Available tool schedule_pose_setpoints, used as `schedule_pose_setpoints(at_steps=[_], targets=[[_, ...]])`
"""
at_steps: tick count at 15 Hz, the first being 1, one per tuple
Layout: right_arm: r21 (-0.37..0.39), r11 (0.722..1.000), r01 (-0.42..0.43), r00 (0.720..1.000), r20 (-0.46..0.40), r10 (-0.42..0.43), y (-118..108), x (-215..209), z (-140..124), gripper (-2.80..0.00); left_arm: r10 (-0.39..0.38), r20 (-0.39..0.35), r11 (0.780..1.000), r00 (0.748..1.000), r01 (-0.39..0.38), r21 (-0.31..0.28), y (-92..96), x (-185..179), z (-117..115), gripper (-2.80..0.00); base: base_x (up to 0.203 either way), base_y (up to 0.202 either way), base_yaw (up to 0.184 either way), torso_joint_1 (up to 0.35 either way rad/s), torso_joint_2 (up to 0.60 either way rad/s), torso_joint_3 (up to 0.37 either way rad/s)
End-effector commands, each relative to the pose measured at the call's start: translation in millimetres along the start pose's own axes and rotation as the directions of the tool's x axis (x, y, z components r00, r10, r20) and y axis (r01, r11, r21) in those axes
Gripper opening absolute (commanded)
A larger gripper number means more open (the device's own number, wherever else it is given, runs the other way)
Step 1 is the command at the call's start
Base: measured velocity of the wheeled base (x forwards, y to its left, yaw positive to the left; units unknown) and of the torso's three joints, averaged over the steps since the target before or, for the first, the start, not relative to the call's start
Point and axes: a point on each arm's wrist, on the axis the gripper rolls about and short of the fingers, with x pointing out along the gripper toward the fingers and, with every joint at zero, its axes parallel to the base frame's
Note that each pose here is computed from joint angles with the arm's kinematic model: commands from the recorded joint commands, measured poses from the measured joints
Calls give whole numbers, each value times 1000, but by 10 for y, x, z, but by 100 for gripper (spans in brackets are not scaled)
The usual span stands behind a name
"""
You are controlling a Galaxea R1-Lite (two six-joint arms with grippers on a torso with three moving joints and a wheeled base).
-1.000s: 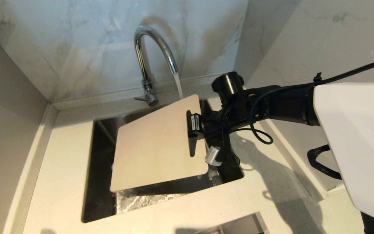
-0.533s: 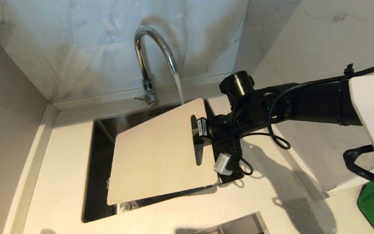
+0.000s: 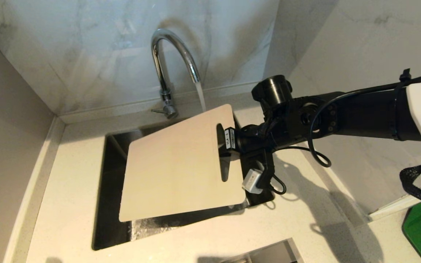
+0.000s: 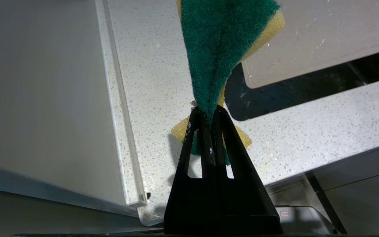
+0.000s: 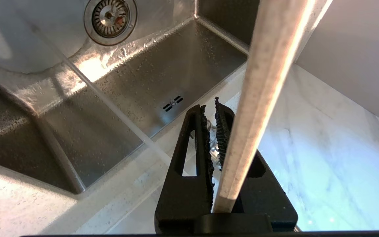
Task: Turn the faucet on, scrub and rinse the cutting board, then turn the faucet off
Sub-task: Scrub the cutting board underwater
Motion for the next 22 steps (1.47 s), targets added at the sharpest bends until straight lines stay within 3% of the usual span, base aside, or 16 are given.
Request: schedule_pose_setpoints(at_steps=[1, 9, 22], targets=[[-8, 1000, -1, 1000, -10, 0, 84, 41, -68, -280, 0, -1, 1000, 1000, 0, 0, 0, 1, 0, -280, 0, 0, 0, 0, 0, 0], [-21, 998, 54, 998, -34, -55, 262, 324, -303, -280, 0, -1, 1000, 1000, 0, -1, 0, 1, 0, -280, 0, 0, 0, 0, 0, 0], [-15, 999, 52, 998, -26, -53, 324, 414, -307, -280, 0, -1, 1000, 1000, 0, 1, 0, 1, 0, -280, 0, 0, 0, 0, 0, 0]])
